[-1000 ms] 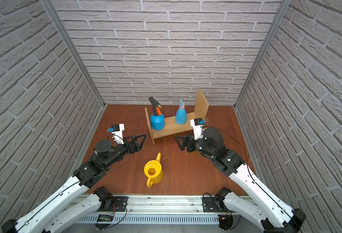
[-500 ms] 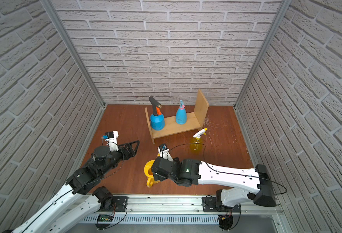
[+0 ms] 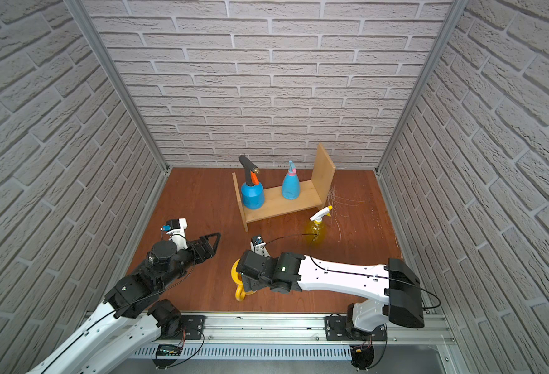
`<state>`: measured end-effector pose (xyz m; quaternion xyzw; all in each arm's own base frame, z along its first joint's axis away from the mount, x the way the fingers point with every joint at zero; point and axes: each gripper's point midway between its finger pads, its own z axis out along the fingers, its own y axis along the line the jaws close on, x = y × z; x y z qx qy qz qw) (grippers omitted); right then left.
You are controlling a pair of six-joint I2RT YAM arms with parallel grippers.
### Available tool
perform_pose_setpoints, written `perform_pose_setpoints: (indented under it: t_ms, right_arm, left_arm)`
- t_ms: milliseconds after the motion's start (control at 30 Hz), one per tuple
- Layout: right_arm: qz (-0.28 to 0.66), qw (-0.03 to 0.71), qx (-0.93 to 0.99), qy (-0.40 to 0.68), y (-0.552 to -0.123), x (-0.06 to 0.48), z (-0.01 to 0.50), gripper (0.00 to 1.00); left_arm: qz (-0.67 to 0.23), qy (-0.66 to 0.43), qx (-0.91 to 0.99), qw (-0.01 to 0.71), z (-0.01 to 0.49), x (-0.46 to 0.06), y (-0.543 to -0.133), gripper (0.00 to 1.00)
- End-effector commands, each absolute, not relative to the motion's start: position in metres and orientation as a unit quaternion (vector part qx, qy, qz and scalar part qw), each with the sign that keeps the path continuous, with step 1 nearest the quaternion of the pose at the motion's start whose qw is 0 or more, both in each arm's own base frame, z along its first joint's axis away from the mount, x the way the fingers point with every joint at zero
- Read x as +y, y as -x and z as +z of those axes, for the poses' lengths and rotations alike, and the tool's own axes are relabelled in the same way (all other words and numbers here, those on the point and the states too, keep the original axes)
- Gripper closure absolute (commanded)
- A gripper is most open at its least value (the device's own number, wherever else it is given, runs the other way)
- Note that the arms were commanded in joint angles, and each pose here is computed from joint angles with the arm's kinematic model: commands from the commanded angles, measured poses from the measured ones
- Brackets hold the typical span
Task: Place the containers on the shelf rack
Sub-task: Move the container to the center of the board.
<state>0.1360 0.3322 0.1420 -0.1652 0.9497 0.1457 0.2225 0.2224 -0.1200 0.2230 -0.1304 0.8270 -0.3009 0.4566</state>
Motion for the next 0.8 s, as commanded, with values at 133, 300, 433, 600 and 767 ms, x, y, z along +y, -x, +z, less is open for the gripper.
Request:
perform_pose_setpoints:
  t_ms: [133, 300, 433, 600, 767]
  right_arm:
    - [0.112, 0.208, 0.96, 0.153, -0.156, 0.328, 0.134, 0.19]
    - [0.087, 0.204, 0.96, 0.169, -0.165, 0.306, 0.132, 0.34]
    - [0.065, 0.205, 0.961, 0.173, -0.18, 0.284, 0.132, 0.38]
    - [0.029, 0.21, 0.961, 0.18, -0.204, 0.256, 0.134, 0.38]
    - [0.024, 0.234, 0.954, 0.184, -0.216, 0.241, 0.158, 0.32]
  left_arm:
    - [-0.31, 0.136, 0.815, 0.471, 0.234, -0.122, -0.229, 0.03]
    - [-0.306, 0.143, 0.81, 0.479, 0.235, -0.115, -0.227, 0.03]
    - [-0.306, 0.142, 0.808, 0.483, 0.236, -0.114, -0.226, 0.03]
    - [-0.303, 0.137, 0.808, 0.487, 0.237, -0.116, -0.229, 0.03]
    - [-0.307, 0.128, 0.812, 0.48, 0.237, -0.123, -0.233, 0.03]
